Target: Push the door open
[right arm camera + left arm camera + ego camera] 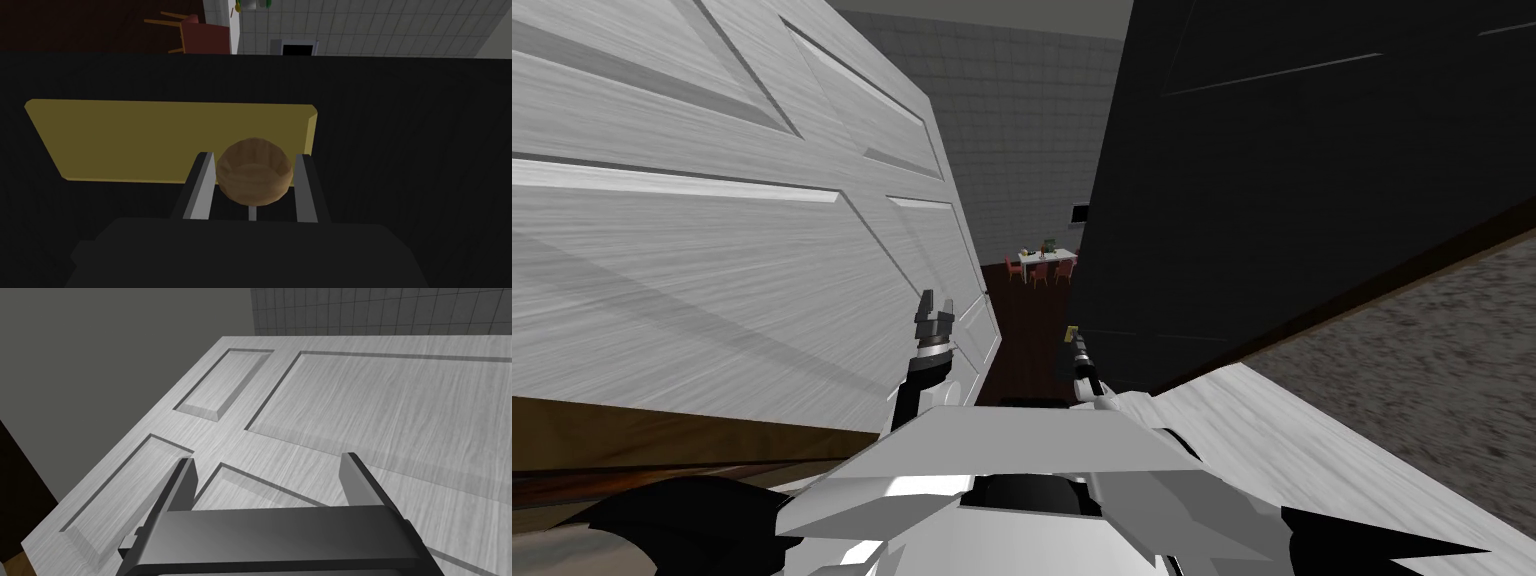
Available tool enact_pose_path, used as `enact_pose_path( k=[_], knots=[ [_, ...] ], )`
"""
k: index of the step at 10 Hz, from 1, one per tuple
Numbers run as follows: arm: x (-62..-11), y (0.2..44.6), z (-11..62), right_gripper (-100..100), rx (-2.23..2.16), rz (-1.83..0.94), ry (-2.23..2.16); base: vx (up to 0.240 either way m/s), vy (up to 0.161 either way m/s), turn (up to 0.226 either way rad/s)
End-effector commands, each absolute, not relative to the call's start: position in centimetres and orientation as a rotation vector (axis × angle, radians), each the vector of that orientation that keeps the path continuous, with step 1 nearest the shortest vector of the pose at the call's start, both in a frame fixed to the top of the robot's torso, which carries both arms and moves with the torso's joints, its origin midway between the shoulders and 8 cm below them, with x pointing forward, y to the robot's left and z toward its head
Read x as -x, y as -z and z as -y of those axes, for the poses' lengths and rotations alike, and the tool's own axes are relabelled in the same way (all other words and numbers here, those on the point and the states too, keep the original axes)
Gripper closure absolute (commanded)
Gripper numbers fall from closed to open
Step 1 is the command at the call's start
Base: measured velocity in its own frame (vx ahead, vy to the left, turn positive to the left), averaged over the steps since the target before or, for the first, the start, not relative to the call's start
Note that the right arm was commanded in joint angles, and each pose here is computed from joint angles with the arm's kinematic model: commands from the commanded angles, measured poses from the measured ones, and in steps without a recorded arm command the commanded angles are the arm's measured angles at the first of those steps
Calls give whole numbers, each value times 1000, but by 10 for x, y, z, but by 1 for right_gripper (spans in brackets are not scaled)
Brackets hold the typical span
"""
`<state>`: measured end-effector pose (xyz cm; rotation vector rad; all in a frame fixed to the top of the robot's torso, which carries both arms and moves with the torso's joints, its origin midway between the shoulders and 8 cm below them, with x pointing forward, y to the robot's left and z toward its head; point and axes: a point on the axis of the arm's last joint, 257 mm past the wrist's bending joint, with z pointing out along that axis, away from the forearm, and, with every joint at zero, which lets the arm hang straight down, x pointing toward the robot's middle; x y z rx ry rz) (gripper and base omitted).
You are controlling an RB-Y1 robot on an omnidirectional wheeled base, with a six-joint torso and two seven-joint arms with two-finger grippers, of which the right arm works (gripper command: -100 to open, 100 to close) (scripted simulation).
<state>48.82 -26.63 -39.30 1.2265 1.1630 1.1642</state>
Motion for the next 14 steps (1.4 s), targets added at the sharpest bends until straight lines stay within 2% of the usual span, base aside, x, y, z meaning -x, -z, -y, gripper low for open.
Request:
enact_pose_path(
  k=[1,12,14],
  knots=[
    [-489,392,266,100,-1225,-1160,-1166,0,0,0],
    [-490,385,307,100,-1230,-1101,-1073,135,12,-40],
    [-490,383,319,100,-1236,-1075,-1043,158,-2,-119]
  ],
)
